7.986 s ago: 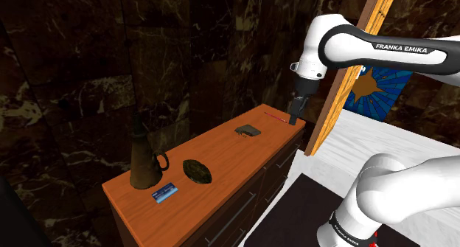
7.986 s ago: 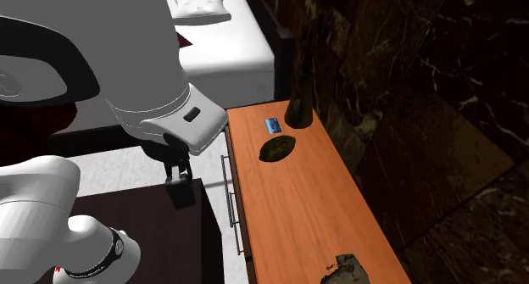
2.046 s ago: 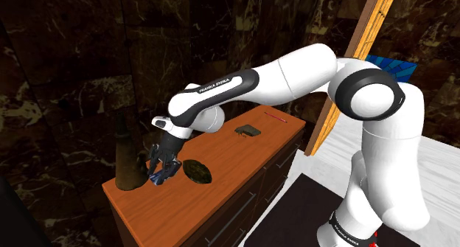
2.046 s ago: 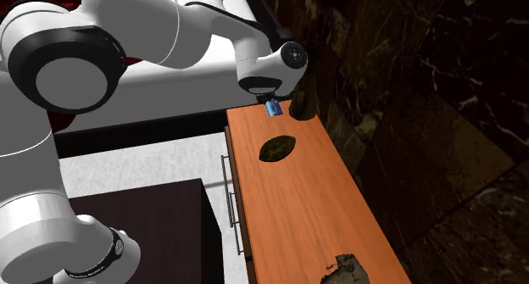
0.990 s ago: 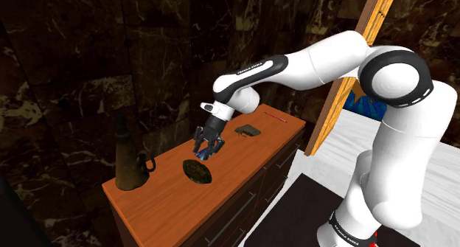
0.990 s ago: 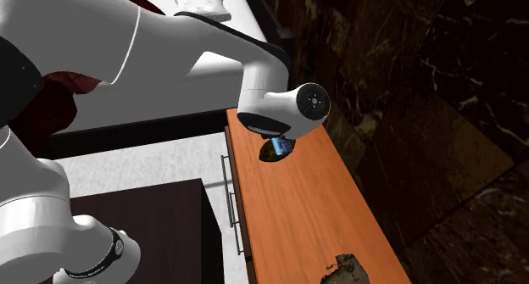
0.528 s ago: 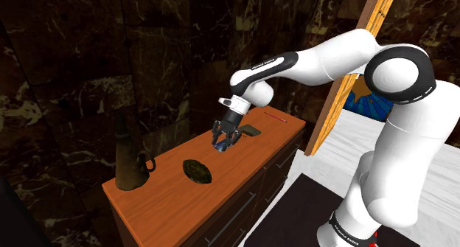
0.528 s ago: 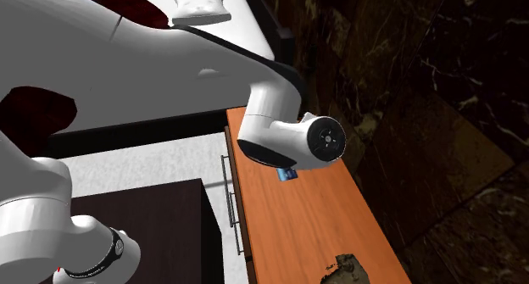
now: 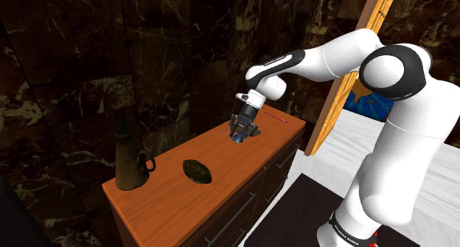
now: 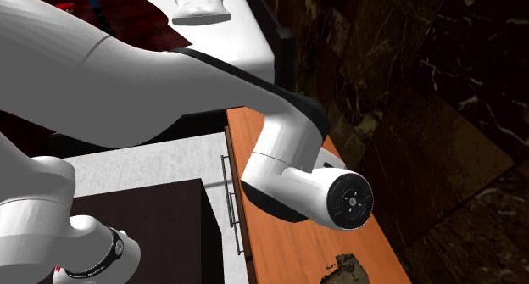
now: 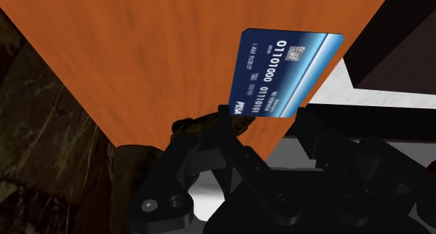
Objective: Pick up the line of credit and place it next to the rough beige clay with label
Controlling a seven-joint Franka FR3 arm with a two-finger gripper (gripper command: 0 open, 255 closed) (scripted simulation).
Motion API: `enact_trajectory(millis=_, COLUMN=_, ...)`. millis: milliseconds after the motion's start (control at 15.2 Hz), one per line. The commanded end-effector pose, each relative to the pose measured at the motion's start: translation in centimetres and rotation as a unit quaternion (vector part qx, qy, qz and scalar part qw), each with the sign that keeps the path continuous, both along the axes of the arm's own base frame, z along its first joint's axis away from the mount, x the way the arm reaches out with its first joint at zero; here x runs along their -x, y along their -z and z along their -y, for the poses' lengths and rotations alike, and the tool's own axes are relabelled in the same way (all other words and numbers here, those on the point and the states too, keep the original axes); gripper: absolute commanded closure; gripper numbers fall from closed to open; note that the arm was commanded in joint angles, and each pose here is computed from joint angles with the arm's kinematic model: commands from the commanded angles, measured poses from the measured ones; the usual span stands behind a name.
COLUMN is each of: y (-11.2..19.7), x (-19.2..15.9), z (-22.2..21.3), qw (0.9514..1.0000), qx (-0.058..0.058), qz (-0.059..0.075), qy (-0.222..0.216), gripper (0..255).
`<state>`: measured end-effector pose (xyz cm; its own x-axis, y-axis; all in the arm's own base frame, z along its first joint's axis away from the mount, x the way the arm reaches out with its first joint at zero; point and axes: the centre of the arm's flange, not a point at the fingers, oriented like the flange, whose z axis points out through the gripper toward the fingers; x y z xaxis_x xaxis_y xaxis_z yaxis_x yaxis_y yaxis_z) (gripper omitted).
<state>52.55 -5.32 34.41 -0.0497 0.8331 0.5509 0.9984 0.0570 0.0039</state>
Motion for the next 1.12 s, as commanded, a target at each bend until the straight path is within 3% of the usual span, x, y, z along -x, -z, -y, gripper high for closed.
enact_trajectory(millis=0, y=0.1, x=0.5, z=2.7, qw=1.0000, qx=0.000, qz=0.000, qy=-0.001, gripper=255)
enact_trajectory(millis=726, y=0.1, x=1.8, z=17.1, qw=1.0000, qx=0.000, qz=0.000, qy=-0.001, gripper=255)
enact_trajectory(millis=1056, y=2.2, x=1.9, z=17.7, qw=1.0000, qx=0.000, qz=0.000, qy=-0.001, gripper=255)
